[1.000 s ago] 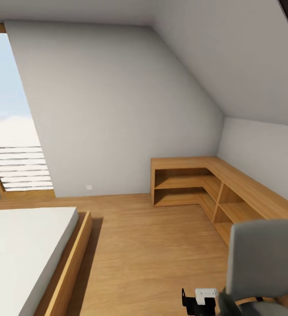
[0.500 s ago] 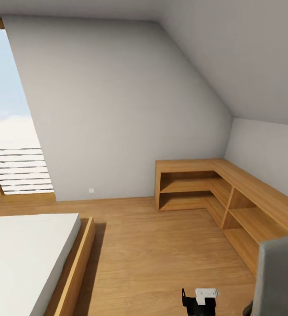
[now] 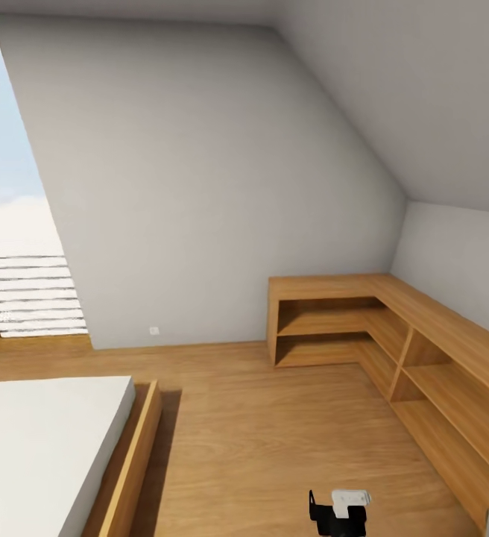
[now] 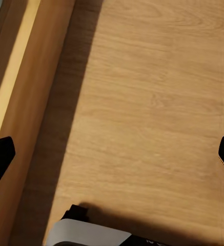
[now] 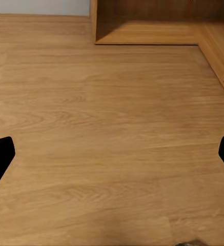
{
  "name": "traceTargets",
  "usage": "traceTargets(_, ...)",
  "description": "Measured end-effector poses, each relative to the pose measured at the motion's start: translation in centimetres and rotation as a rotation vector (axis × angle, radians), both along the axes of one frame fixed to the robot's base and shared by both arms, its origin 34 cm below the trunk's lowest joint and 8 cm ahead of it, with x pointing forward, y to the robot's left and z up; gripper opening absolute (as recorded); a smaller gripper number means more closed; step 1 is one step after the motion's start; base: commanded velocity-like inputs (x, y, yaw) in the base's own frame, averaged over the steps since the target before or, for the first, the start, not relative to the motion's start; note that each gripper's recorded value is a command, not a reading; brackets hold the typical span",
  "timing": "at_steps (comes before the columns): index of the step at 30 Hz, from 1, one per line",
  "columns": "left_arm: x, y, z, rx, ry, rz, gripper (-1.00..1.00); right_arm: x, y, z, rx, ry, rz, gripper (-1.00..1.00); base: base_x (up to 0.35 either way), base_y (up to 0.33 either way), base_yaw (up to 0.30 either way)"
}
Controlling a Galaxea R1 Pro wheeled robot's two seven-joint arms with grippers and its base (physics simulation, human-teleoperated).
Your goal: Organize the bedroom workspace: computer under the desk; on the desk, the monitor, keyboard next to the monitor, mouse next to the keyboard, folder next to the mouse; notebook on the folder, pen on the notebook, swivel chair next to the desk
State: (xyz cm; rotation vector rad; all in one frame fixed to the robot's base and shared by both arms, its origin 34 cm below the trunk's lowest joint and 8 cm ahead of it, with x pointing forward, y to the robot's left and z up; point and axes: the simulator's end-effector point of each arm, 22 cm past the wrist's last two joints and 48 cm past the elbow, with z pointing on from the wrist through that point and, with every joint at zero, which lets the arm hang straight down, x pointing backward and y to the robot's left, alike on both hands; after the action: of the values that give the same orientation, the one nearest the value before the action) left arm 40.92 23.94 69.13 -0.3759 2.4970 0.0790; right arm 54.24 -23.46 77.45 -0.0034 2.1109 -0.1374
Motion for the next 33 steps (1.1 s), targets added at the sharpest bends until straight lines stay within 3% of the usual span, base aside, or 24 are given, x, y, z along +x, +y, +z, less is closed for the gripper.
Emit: traceTargets(33,0.0,0.0,0.0,0.0,0.0,0.0,1.0,-0.09,-0.13,-0.1,-0.001,0.004,-0.002,1.0,0.325,0.0,0.0)
